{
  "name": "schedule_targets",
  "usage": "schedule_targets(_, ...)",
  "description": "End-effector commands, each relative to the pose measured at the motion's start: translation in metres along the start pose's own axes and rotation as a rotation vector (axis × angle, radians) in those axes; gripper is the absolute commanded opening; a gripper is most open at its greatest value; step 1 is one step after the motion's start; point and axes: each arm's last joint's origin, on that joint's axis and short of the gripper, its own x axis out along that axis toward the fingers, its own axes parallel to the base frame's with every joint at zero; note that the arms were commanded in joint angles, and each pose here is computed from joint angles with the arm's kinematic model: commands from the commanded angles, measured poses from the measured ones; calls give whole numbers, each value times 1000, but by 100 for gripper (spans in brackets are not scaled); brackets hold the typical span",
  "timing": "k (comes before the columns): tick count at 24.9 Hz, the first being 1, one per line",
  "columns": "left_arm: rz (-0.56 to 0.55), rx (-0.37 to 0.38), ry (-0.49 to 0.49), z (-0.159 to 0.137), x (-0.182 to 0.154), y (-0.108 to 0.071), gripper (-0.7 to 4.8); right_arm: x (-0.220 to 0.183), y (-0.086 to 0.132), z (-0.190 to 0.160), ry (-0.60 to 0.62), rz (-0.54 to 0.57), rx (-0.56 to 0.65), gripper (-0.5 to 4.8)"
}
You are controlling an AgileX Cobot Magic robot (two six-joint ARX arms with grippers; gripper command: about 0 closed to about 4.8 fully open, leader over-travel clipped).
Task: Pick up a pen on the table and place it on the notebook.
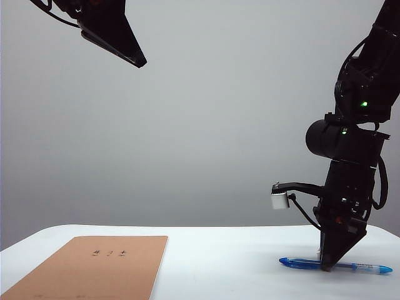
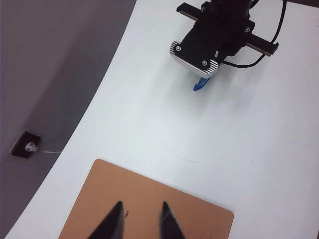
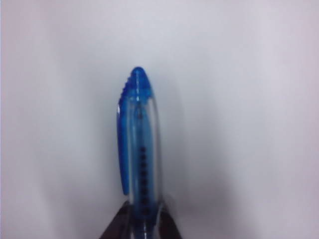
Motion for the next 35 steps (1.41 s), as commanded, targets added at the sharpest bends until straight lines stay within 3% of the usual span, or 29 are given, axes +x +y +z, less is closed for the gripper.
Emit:
schedule_targets(1, 10, 11, -24, 3, -1, 1, 94, 17, 5, -6, 37, 30, 30, 48)
schedule_targets(4, 15, 14, -30, 3, -1, 2, 94, 15, 3, -4, 30, 19, 32, 40)
schedule_targets(12, 26, -8, -44, 5, -1, 3, 94, -26, -31, 30, -146, -13, 143, 39)
schedule_targets(18, 28, -32, -41, 5, -2, 3, 94, -56, -47, 48, -196, -36, 153, 39)
schedule_targets(23, 48, -32, -36, 5, -2, 4, 94, -76, -53, 62, -332, 31, 195, 39)
schedule_targets(25, 143, -92, 1, 5, -3, 8, 94, -93, -58, 76, -520, 122, 228, 39)
schedule_targets(28, 202, -183, 36, -3, -8, 15, 94, -105, -60, 92, -686, 217, 255, 39)
schedule_targets(31, 214, -285, 58, -14, -18, 22, 94, -107, -53, 118, -778, 277, 240, 39)
schedule_targets(35, 263, -339, 78, -25, -45, 24, 94, -99, -28, 162, -777, 224, 126, 39)
